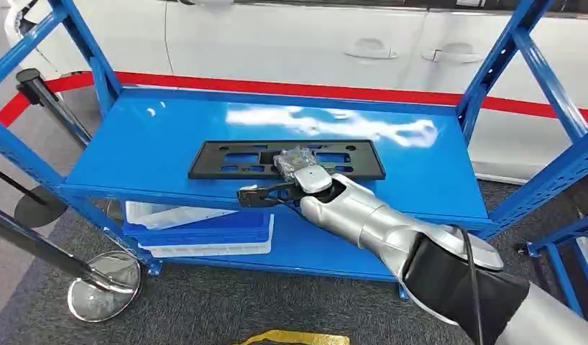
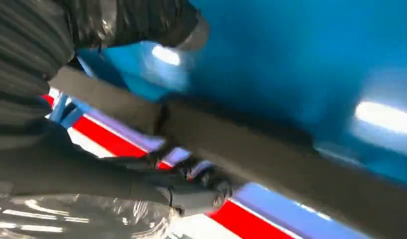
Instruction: Take the parts from the cabinet and place them on the table.
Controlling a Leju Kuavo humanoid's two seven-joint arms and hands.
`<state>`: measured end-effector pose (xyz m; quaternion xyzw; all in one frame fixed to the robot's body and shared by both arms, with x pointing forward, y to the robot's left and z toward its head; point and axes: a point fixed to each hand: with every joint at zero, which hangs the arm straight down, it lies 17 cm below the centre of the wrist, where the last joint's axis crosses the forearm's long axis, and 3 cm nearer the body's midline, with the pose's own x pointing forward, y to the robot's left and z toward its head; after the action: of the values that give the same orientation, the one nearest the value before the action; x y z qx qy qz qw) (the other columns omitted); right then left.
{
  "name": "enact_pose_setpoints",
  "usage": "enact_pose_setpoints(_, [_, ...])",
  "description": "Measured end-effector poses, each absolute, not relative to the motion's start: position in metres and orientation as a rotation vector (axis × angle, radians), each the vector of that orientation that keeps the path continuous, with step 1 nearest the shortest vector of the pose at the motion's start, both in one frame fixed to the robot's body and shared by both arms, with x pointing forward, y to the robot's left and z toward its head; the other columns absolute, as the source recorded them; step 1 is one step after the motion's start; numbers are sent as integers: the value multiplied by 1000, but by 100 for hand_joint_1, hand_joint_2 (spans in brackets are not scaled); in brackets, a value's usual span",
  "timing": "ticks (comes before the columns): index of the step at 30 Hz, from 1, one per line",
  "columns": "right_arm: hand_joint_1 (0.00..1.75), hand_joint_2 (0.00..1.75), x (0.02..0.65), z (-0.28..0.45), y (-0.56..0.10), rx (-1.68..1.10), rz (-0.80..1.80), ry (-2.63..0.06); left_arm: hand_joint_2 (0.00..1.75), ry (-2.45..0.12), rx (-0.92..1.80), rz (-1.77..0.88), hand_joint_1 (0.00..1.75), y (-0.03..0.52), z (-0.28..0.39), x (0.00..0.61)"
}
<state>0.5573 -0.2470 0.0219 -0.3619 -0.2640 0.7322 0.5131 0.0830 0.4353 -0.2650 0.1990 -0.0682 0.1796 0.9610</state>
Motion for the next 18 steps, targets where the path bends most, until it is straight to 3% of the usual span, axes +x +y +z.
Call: enact_pose_setpoints(18, [175, 175, 560, 24, -255, -869, 1724, -645, 0, -158, 399, 353, 0, 435, -265, 87])
